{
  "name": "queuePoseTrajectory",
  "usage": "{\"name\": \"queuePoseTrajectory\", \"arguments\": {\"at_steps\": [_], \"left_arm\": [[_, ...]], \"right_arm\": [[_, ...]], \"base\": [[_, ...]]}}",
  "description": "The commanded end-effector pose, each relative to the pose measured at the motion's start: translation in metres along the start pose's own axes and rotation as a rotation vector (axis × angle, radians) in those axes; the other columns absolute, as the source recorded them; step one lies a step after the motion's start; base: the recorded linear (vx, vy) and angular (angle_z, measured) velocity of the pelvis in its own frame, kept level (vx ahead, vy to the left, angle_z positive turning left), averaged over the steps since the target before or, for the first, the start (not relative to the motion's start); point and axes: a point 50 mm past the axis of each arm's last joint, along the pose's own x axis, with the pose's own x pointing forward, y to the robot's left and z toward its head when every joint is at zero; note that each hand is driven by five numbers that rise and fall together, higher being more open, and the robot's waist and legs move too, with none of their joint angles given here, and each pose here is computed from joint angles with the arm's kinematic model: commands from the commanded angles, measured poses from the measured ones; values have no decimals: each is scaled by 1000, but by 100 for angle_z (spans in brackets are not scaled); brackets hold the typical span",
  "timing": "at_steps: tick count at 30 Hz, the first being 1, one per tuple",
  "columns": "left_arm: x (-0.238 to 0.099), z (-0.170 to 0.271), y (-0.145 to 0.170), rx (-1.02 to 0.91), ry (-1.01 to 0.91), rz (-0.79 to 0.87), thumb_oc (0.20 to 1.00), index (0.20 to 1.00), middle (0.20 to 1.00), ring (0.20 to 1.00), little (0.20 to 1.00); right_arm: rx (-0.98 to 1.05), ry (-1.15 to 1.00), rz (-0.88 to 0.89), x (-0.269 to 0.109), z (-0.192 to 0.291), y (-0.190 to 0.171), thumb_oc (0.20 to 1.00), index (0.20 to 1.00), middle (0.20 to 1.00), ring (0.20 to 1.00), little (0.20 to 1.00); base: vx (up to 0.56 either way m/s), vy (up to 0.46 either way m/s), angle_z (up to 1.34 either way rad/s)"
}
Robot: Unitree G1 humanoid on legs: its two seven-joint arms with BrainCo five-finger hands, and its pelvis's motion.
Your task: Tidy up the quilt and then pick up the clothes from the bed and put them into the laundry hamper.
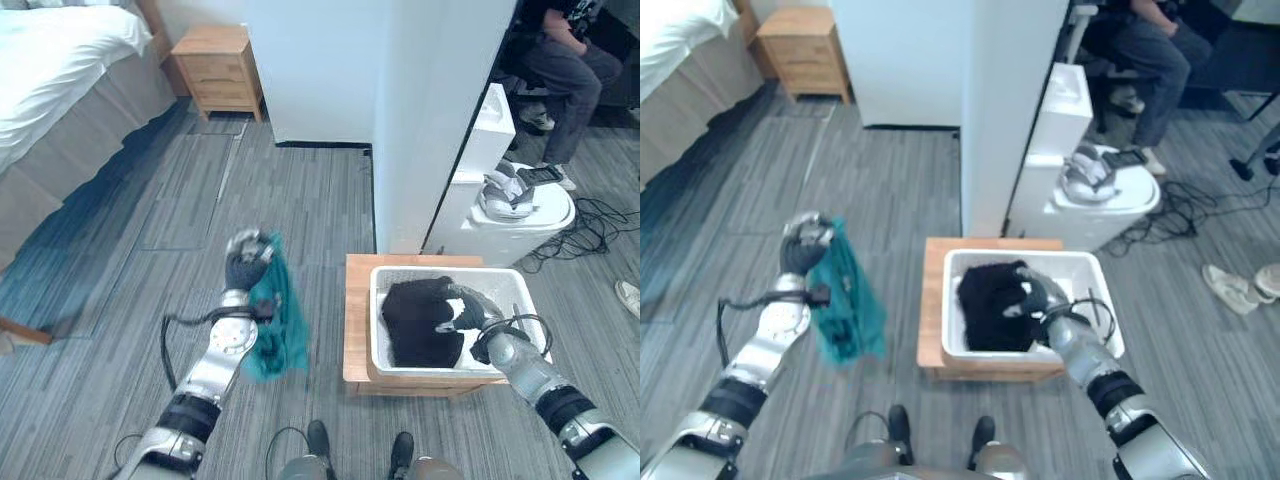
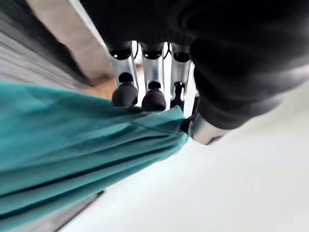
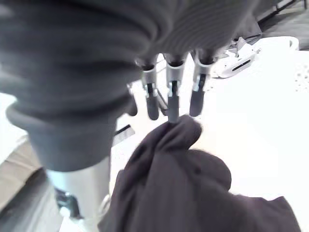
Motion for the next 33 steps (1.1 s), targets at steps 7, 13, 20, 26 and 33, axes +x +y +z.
{"name": "queuePoseTrajectory", "arguments": {"at_steps": [7, 13, 20, 26, 33], "left_arm": [[7, 117, 57, 35, -556, -284, 200, 200, 200, 200, 200], [43, 131, 19, 42, -592, -296, 200, 200, 200, 200, 200], [88, 126, 6, 73, -485, -178, 200, 200, 200, 200, 200], [111, 120, -6, 12, -389, -121, 200, 200, 200, 200, 200], [116, 104, -14, 26, -312, -97, 200, 200, 200, 200, 200]], "right_arm": [[-88, 134, 2, -34, -49, 9, 1000, 1000, 1000, 1000, 1000], [-30, 191, 84, -56, -65, 39, 1000, 1000, 1000, 1000, 1000], [46, 291, 185, -84, -84, 69, 1000, 1000, 1000, 1000, 1000], [69, 313, 229, -91, -85, 77, 1000, 1000, 1000, 1000, 1000], [70, 293, 202, -83, -78, 66, 1000, 1000, 1000, 1000, 1000]], "base": [[-1, 12, -9], [16, -7, -27], [23, -12, -24], [-12, -7, -14], [-58, 5, -15]]}}
